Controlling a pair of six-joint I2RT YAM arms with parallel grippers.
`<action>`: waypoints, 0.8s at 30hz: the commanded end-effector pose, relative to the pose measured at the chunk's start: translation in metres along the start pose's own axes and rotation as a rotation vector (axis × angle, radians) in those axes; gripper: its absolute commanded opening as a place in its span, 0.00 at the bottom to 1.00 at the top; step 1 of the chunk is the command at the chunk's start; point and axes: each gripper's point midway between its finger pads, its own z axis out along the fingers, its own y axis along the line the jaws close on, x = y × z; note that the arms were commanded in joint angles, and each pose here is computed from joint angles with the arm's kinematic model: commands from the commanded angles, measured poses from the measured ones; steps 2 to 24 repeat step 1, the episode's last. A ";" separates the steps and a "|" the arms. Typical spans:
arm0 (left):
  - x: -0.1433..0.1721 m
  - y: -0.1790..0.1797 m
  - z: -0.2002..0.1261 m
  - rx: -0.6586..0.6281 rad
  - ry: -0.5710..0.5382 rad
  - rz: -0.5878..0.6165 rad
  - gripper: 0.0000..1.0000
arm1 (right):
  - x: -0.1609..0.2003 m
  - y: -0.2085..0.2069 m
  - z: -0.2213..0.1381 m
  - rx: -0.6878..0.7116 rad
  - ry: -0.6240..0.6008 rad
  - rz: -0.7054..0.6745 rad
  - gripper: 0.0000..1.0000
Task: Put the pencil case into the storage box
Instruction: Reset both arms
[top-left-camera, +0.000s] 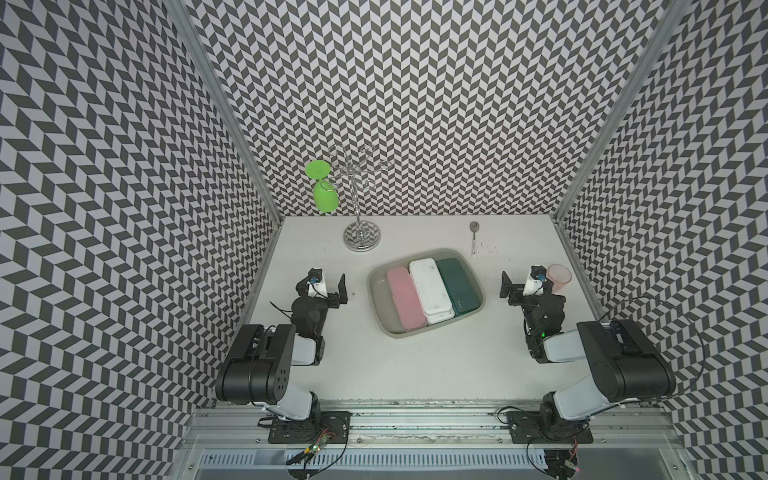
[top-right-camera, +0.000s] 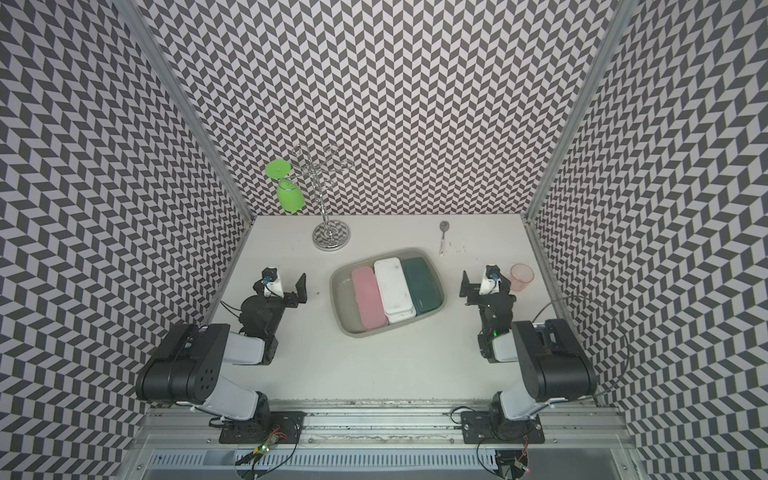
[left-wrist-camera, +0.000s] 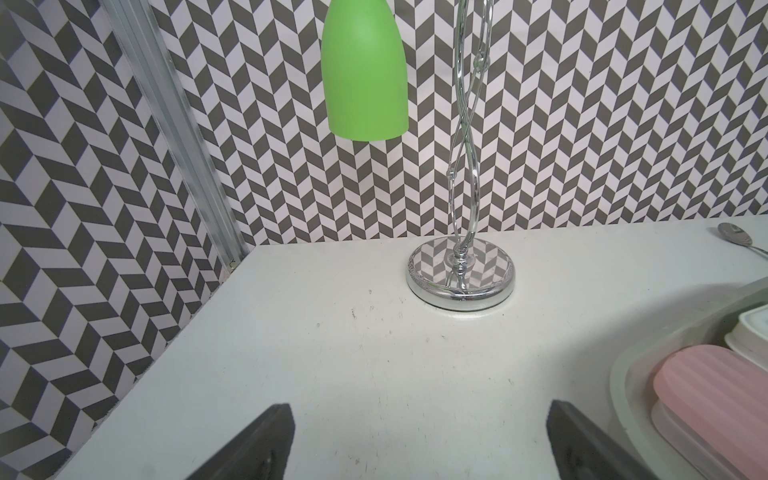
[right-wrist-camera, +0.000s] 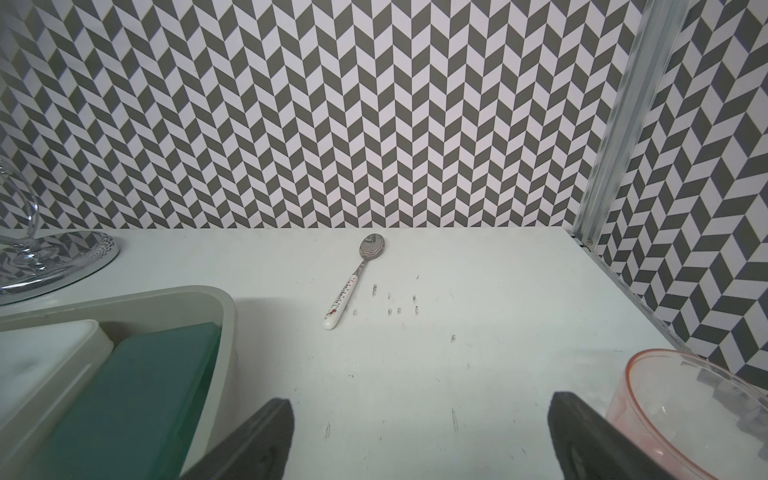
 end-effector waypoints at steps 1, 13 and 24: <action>-0.005 0.001 0.002 0.002 -0.017 -0.006 1.00 | -0.016 0.001 0.001 -0.012 -0.053 0.013 0.99; -0.005 0.001 0.002 0.002 -0.017 -0.006 1.00 | -0.016 0.001 0.001 -0.012 -0.053 0.013 0.99; -0.005 0.001 0.002 0.002 -0.017 -0.006 1.00 | -0.016 0.001 0.001 -0.012 -0.053 0.013 0.99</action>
